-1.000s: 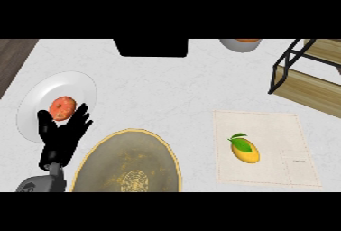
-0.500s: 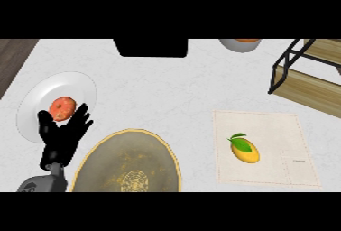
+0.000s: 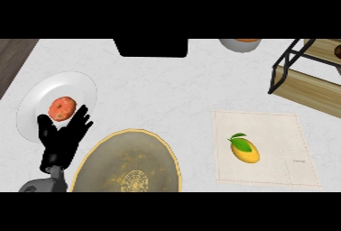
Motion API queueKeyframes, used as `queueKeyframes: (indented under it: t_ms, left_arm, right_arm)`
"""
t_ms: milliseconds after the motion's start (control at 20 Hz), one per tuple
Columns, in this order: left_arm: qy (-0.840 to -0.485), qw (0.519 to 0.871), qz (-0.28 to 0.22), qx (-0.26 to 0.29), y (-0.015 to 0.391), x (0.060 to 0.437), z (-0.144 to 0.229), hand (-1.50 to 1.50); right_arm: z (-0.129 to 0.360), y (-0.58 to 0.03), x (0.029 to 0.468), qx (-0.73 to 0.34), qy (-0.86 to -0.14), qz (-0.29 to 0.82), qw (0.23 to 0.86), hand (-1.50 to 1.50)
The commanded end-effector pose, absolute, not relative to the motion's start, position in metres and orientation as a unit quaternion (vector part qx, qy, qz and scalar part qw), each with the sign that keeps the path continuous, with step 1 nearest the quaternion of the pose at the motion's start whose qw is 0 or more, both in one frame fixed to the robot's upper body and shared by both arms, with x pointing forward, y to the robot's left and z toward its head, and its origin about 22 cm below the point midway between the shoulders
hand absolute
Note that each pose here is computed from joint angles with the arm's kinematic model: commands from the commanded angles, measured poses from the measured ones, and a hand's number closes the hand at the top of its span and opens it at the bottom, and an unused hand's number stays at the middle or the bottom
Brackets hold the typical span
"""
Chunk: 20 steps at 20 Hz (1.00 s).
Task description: Pick the sweet potato from the placemat and place it in the tiered shelf
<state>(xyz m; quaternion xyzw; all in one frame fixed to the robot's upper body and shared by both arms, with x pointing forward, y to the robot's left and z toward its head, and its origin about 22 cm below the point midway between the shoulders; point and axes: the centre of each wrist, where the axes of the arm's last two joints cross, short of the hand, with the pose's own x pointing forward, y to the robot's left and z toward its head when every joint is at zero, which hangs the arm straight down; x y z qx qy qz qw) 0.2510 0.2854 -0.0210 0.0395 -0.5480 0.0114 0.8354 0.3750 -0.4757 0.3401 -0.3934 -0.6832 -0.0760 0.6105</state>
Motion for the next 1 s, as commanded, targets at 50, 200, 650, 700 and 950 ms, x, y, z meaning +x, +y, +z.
queueKeyframes:
  t_ms: [50, 200, 650, 700, 950]
  left_arm:
    - [-0.522, 0.852, 0.019, 0.039, 0.281, 0.244, -0.033, 0.00]
    - [-0.537, 0.842, 0.010, 0.036, 0.286, 0.244, -0.020, 0.00]
    - [-0.525, 0.850, 0.021, 0.045, 0.292, 0.254, -0.018, 0.00]
    - [-0.528, 0.847, 0.023, 0.047, 0.289, 0.251, -0.028, 0.00]
    - [-0.524, 0.850, 0.024, 0.039, 0.294, 0.236, -0.032, 0.00]
  right_arm:
    - [0.359, -0.491, 0.358, -0.366, -0.701, -0.168, 0.589, -1.50]
    - [0.374, -0.520, 0.328, -0.399, -0.692, -0.204, 0.566, -1.50]
    - [0.376, -0.571, 0.270, -0.441, -0.654, -0.330, 0.518, -1.50]
    - [0.383, -0.583, 0.248, -0.437, -0.654, -0.329, 0.522, -1.50]
    - [0.366, -0.616, 0.202, -0.409, -0.664, -0.325, 0.535, -1.50]
